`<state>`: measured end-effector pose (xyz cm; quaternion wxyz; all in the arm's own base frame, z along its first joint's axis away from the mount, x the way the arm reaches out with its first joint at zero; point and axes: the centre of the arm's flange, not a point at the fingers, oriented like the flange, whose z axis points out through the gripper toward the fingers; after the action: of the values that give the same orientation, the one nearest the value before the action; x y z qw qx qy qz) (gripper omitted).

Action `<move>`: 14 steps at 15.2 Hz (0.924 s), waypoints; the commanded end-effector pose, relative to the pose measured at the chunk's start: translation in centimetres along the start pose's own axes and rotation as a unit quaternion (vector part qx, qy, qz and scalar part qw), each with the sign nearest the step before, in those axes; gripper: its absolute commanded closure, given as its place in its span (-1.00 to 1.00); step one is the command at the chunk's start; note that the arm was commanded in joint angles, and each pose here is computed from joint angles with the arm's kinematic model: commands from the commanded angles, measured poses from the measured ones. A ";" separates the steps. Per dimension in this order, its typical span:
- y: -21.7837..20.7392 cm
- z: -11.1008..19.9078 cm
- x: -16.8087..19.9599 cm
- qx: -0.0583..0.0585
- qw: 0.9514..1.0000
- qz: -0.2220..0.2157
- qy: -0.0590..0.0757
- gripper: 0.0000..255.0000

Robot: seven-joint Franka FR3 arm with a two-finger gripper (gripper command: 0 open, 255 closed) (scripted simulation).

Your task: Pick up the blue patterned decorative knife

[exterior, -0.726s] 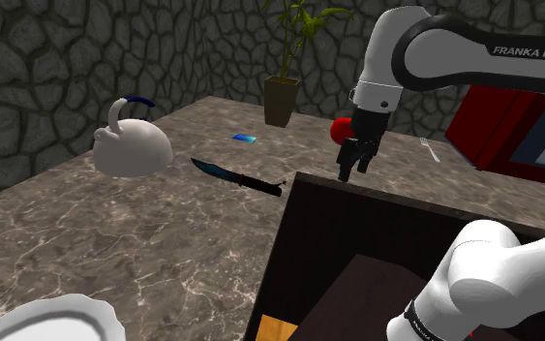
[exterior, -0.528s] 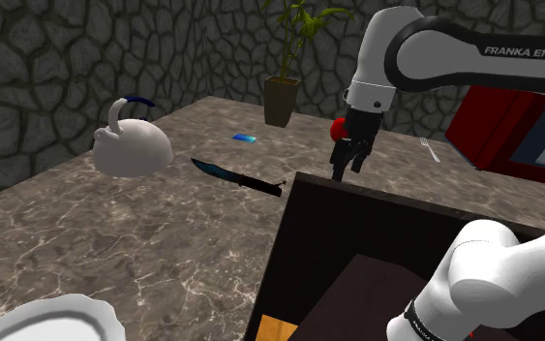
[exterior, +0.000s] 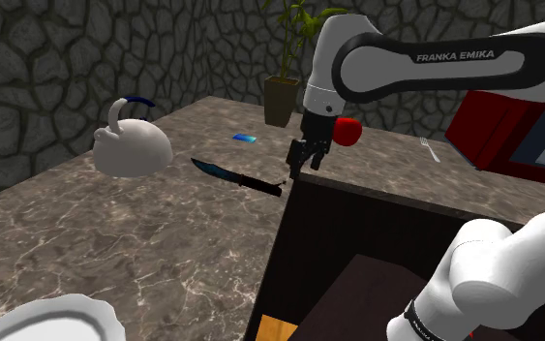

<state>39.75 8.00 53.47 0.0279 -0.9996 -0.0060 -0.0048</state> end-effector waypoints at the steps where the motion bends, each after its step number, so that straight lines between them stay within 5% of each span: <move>1: -1.5 0.5 2.2 -0.002 1.000 -0.009 0.010 -1.00; 11: -9.0 2.6 11.6 -0.015 0.997 -0.050 0.054 -1.00; 14: -9.0 3.6 11.7 -0.015 0.997 -0.050 0.054 -1.00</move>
<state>51.12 17.15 50.88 0.0125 -0.9967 -0.0540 -0.0592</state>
